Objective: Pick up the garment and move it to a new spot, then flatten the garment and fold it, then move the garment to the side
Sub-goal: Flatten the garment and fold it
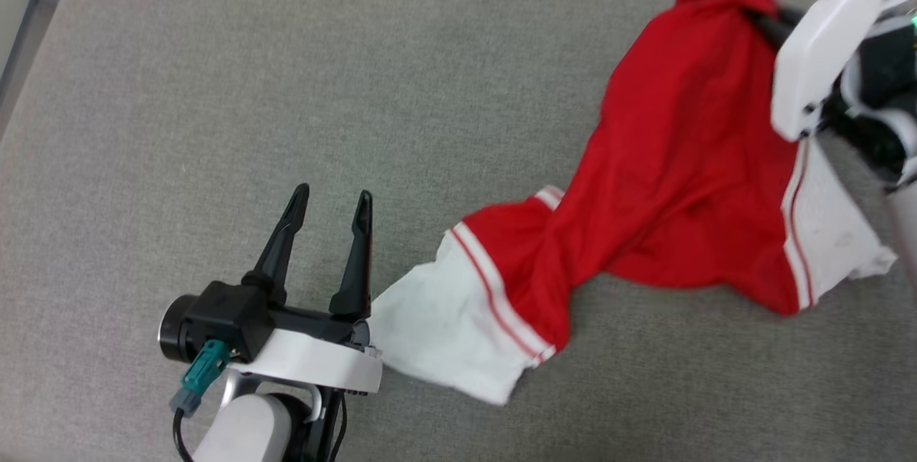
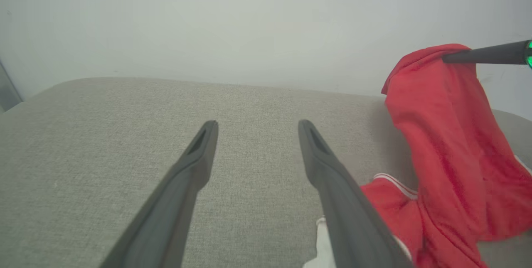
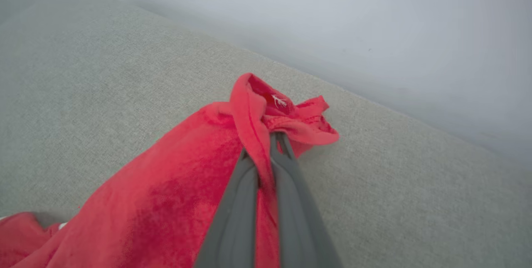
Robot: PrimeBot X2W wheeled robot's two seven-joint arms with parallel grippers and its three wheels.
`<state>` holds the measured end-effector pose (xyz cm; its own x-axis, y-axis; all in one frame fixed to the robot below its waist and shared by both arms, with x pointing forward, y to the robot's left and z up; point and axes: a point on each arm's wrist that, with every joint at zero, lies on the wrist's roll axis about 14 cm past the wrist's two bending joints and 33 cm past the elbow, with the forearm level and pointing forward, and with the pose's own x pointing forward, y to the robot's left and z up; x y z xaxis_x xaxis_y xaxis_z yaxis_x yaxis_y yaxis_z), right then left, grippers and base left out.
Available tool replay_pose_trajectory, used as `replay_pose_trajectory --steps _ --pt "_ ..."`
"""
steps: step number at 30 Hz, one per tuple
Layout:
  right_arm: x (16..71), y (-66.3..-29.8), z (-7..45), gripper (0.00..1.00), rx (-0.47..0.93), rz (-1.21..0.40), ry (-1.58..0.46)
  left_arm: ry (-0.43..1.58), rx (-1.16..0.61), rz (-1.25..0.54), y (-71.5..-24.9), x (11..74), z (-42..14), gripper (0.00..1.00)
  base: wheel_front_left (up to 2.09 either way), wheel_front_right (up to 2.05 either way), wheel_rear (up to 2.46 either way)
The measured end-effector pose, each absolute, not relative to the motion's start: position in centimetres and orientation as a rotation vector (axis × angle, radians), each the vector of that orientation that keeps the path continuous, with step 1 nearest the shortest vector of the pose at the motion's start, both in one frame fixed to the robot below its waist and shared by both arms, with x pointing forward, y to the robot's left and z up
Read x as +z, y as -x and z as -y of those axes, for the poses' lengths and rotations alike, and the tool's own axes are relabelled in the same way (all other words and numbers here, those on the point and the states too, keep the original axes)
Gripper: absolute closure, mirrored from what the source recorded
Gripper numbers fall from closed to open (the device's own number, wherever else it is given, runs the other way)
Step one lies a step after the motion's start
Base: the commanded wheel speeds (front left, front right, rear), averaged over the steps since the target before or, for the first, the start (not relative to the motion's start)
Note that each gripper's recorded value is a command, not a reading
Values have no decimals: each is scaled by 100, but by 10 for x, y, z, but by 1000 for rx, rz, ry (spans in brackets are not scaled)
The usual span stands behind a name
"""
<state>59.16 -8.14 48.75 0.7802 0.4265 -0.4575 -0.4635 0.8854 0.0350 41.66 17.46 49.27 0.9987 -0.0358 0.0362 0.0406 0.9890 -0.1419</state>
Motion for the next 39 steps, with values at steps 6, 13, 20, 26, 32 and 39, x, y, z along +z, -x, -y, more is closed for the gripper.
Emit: replay_pose_trajectory --steps 6,13,20,26,32,39 --pt "449 -622 98 100 399 -512 27 141 -35 -4 -427 475 -175 0 0 0 0" --pt "413 -621 91 0 391 -514 -14 132 -16 -27 -429 465 -181 0 0 0 0" --pt "443 -609 111 0 349 -313 -39 123 -29 4 -427 477 -180 0 0 0 0" --pt "485 -585 138 0 305 -97 -47 125 -44 30 -420 488 -176 0 0 0 0" --pt "512 -545 163 0 259 21 -42 111 -58 50 -411 498 -172 0 0 0 0" --pt "528 -486 187 0 195 65 -43 105 -87 66 -403 511 -164 0 0 0 0"
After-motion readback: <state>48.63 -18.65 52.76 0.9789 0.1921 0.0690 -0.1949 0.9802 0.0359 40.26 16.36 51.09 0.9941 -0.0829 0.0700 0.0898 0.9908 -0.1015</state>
